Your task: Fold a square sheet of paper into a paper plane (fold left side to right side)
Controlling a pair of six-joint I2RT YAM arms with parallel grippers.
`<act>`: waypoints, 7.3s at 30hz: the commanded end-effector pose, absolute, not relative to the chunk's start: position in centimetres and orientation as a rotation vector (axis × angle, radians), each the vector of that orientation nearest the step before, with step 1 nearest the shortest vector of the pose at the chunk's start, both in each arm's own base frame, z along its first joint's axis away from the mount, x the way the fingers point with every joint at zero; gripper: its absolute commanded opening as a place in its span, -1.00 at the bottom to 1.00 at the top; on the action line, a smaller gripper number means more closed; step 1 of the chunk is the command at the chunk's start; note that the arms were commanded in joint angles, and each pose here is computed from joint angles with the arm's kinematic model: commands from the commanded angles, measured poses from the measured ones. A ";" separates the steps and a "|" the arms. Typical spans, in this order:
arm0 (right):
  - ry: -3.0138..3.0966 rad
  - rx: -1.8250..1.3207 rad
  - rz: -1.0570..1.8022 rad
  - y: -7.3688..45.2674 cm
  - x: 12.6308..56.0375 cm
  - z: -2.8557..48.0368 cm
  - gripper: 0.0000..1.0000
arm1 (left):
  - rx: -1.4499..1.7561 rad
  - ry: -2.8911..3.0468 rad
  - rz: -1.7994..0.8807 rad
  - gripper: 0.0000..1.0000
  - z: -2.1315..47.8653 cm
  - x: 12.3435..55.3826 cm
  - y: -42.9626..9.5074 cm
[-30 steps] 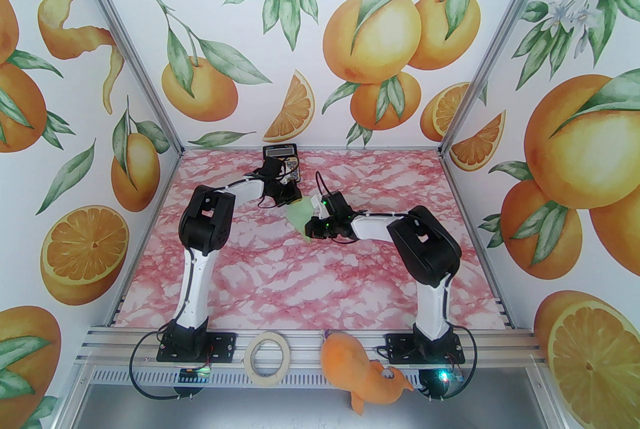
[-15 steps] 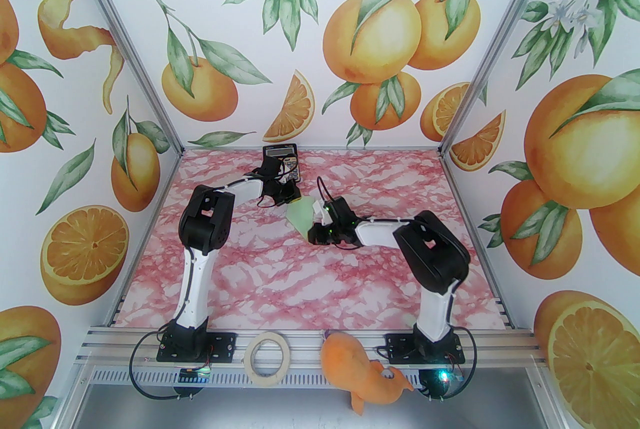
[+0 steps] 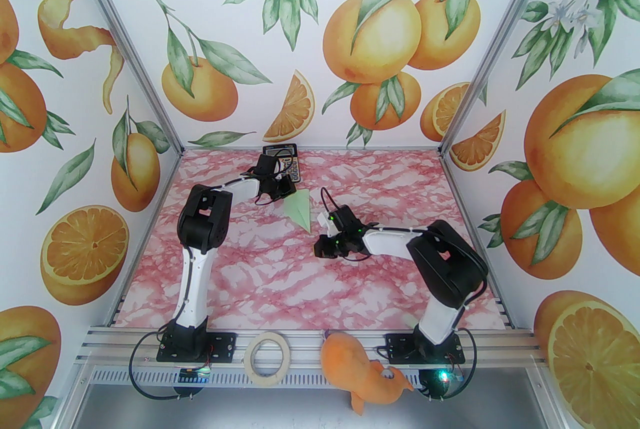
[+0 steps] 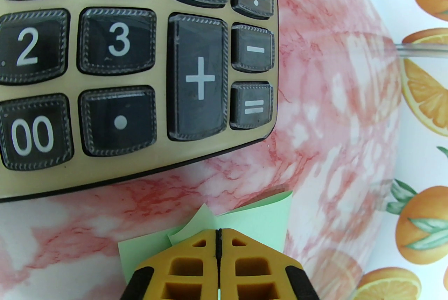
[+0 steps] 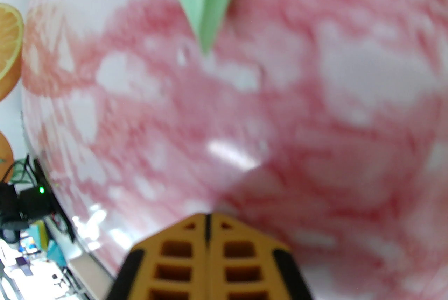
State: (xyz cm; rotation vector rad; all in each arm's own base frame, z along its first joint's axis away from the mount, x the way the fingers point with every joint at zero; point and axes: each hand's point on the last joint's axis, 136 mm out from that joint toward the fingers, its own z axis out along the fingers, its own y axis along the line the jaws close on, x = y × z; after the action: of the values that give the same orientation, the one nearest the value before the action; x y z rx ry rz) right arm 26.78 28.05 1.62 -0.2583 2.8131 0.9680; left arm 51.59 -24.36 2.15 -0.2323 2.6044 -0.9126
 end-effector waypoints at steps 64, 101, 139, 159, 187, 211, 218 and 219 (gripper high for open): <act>2.683 -0.167 1.207 33.7 39.5 2.8 -1.00 | -0.446 2.591 -1.018 -0.32 3.9 37.8 -21.7; 2.578 -0.045 1.449 33.5 38.8 5.9 -1.00 | -0.570 2.335 -1.386 -0.14 3.7 37.9 -26.4; 2.465 0.035 1.553 31.4 37.9 8.7 0.00 | -0.493 2.187 -1.420 -0.78 6.0 39.9 -26.3; 2.351 0.277 1.107 18.8 38.4 12.8 0.99 | -0.006 2.557 -0.203 -1.00 12.6 37.2 -18.5; 2.341 0.385 0.965 14.2 36.8 12.2 0.99 | 0.604 2.446 0.759 -0.53 3.3 34.9 -27.7; 2.415 0.335 1.078 16.9 37.0 9.9 1.00 | 0.351 2.616 -0.521 0.28 6.2 32.8 -33.0; 2.481 0.202 1.134 21.7 35.8 8.6 0.99 | 0.290 2.548 -0.597 0.27 9.7 33.3 -31.6; 2.485 0.197 1.141 22.2 35.8 8.4 0.99 | 0.270 2.542 -0.600 0.27 10.2 33.3 -31.2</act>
State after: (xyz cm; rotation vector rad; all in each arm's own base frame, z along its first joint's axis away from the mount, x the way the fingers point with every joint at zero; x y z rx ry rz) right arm 35.14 20.22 7.32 0.2631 2.5232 1.0850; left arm 33.08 -30.71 7.22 0.2982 2.6167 -0.4866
